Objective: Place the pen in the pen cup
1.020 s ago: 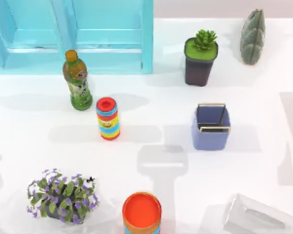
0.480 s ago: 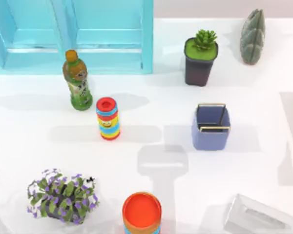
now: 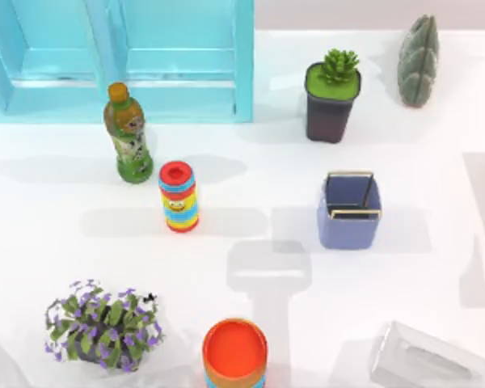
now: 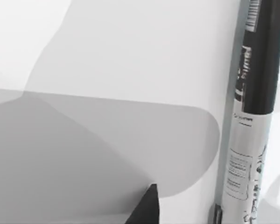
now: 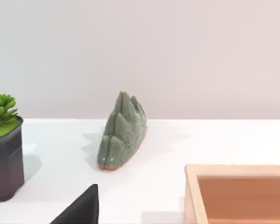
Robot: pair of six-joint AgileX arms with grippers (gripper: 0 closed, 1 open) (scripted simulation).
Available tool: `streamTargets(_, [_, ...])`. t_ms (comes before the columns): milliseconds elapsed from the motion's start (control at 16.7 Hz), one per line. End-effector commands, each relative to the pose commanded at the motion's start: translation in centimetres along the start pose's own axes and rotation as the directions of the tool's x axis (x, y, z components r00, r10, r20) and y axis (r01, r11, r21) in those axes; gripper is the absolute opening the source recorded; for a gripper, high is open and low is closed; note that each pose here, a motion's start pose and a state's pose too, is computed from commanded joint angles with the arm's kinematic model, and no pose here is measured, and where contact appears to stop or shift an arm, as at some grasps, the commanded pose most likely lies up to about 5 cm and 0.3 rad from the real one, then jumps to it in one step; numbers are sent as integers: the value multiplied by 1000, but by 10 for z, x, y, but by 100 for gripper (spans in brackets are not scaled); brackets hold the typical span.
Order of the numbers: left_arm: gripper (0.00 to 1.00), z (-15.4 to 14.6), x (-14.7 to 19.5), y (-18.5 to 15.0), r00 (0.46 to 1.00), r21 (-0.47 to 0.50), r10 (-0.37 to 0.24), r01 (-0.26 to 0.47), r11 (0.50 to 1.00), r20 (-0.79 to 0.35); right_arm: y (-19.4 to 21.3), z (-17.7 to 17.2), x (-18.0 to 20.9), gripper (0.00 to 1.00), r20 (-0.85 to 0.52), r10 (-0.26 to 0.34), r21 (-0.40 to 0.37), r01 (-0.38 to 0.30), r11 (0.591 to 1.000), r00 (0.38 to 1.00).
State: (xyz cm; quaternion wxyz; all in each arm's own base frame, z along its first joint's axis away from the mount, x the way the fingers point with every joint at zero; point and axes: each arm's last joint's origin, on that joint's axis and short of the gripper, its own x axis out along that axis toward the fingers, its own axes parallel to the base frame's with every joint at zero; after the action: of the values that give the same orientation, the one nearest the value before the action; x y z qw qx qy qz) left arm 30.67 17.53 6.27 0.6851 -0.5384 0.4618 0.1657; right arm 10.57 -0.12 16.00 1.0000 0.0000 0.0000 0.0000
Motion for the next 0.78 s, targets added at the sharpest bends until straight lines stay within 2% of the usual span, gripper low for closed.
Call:
streamTargets(180, [100,0,0,0,1000,0,0,0,1000,0,0,0,0,100,0,0,0,0,1000,1000])
streamTargets(780, [25,0,0,0,1000,0,0,0,1000,0,0,0,0,100,0,0,0,0,1000,1000])
